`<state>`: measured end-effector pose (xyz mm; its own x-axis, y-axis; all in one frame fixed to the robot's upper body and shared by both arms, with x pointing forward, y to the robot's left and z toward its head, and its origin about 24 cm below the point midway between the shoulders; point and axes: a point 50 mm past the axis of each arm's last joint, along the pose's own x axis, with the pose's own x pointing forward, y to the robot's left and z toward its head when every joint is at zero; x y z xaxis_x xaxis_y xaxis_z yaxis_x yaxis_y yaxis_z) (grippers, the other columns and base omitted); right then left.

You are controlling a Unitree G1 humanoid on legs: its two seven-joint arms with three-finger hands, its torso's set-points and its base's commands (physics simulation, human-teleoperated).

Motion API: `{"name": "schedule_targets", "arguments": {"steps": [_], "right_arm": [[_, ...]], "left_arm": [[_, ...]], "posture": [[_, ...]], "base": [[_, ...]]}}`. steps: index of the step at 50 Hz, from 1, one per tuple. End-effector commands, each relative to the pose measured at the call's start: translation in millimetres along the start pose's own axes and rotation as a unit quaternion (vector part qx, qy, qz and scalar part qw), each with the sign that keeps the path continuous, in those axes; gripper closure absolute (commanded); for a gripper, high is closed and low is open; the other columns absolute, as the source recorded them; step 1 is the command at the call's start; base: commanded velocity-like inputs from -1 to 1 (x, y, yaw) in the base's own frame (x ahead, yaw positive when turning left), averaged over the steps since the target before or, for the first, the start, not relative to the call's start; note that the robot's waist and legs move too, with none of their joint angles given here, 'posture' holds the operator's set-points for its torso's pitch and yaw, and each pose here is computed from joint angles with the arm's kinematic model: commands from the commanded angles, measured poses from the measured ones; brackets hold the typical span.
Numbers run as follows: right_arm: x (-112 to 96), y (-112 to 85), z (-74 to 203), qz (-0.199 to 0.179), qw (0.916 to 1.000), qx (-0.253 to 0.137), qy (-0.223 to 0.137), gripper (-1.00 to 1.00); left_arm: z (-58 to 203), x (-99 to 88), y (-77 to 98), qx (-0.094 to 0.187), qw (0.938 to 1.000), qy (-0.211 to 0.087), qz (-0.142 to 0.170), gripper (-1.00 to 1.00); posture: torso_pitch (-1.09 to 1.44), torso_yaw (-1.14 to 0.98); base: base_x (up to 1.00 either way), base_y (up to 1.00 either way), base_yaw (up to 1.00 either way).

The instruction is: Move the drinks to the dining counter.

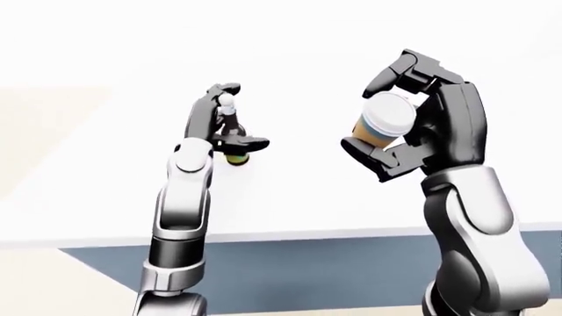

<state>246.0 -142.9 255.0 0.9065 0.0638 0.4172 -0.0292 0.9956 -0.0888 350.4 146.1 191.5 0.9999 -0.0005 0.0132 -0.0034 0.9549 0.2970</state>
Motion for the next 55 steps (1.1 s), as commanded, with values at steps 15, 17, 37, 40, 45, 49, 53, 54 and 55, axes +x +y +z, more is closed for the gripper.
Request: {"name": "schedule_targets", "arguments": {"steps": [15,17,37,40,45,49,53,54,55], "right_arm": [[24,1.3,6,-0.005,0.9996,-0.010,-0.024,1.00],[28,1.9,0,-0.004,0.9997,-0.015,-0.017,1.00],[55,53.2,-40,0.038,0.9987,-0.032,0.014,1.00],[51,57.9,-50,0.042,0.9986,-0.027,0.017,1.00],[52,56.0,-59,0.038,0.9988,-0.024,0.022,1.00],[53,56.1,-70,0.037,0.9984,-0.029,0.031,1.00],[53,55.5,-81,0.034,0.9975,-0.038,0.049,1.00],[54,55.3,-85,0.033,0.9973,-0.040,0.053,1.00],[54,55.4,-86,0.033,0.9972,-0.040,0.054,1.00]], "left_arm": [[19,-45.8,33.9,-0.019,0.9969,-0.066,0.039,-0.93],[19,-50.5,36.1,-0.020,0.9967,-0.068,0.040,-1.00],[39,-94.5,41.2,-0.015,0.9930,-0.106,0.050,-1.00],[38,-94.8,41.8,-0.016,0.9931,-0.105,0.049,-1.00],[40,-94.4,42.0,-0.019,0.9927,-0.108,0.050,-1.00],[39,-93.3,40.2,-0.016,0.9927,-0.109,0.049,-1.00],[39,-93.1,39.2,-0.017,0.9927,-0.110,0.048,-1.00],[39,-93.0,38.9,-0.017,0.9927,-0.109,0.048,-1.00],[39,-92.8,38.9,-0.017,0.9927,-0.109,0.048,-1.00]], "posture": [[0.00,0.00],[0.00,0.00],[0.00,0.00],[0.00,0.00],[0.00,0.00],[0.00,0.00],[0.00,0.00],[0.00,0.00],[0.00,0.00]], "base": [[0.00,0.00,0.00],[0.00,0.00,0.00],[0.00,0.00,0.00],[0.00,0.00,0.00],[0.00,0.00,0.00],[0.00,0.00,0.00],[0.00,0.00,0.00],[0.00,0.00,0.00],[0.00,0.00,0.00]]}}
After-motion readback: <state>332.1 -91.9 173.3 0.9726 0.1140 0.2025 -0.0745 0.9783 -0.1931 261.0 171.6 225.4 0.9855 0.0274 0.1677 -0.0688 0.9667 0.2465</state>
